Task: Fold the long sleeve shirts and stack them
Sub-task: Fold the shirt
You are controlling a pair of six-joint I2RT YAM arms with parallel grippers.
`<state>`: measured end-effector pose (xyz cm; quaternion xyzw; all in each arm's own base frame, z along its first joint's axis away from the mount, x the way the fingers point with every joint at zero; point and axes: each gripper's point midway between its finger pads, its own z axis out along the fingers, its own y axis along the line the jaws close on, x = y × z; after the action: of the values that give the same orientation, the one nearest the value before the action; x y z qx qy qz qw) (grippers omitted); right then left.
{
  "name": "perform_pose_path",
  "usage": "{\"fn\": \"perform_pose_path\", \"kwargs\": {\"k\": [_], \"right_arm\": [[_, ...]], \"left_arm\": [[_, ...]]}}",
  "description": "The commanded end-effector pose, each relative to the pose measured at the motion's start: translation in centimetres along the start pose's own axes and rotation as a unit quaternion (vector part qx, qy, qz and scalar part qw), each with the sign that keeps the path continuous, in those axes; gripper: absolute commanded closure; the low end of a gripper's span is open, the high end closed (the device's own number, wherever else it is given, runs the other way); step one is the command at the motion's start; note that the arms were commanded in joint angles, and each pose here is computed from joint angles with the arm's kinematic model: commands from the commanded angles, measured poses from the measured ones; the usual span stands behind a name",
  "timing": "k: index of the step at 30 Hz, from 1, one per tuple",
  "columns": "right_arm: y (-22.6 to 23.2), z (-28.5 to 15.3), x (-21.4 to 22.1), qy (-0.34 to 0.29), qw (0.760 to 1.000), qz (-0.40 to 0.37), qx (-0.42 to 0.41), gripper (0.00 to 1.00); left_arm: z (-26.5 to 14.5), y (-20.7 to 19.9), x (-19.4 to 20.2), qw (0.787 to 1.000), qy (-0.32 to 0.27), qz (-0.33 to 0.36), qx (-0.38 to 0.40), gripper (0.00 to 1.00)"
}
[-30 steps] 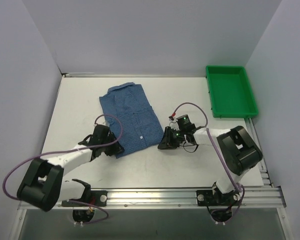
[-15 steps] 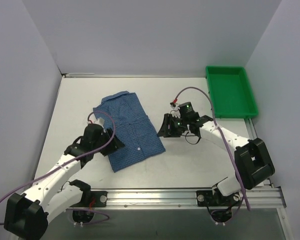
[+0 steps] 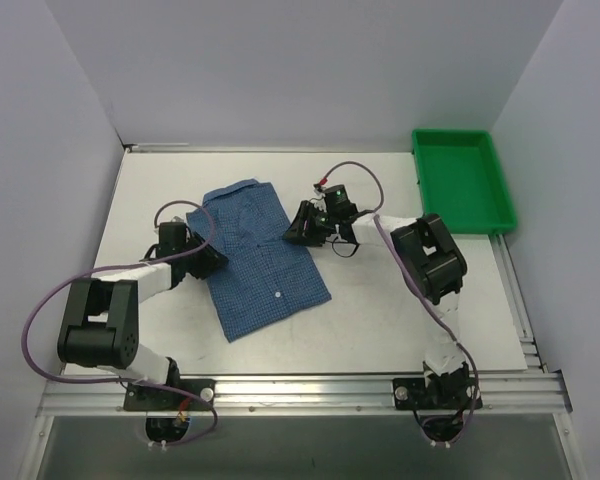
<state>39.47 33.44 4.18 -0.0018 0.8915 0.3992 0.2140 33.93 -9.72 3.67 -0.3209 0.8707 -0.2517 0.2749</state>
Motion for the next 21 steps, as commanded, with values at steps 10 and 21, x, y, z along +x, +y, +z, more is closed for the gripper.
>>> {"fn": "perform_pose_path", "kwargs": {"k": [10,21], "right_arm": [[-0.4,-5.8,-2.1,-0.022,0.996,-0.059,0.063,0.56],[-0.8,-10.9,11.1,0.039,0.989,-0.016,0.141,0.67]], "left_arm": [[-6.9,-4.4,-2.9,0.995,-0.043,0.067,0.054,0.32],[-6.2,-8.1,-6.9,0.966,-0.026,0.257,-0.015,0.34]]}}
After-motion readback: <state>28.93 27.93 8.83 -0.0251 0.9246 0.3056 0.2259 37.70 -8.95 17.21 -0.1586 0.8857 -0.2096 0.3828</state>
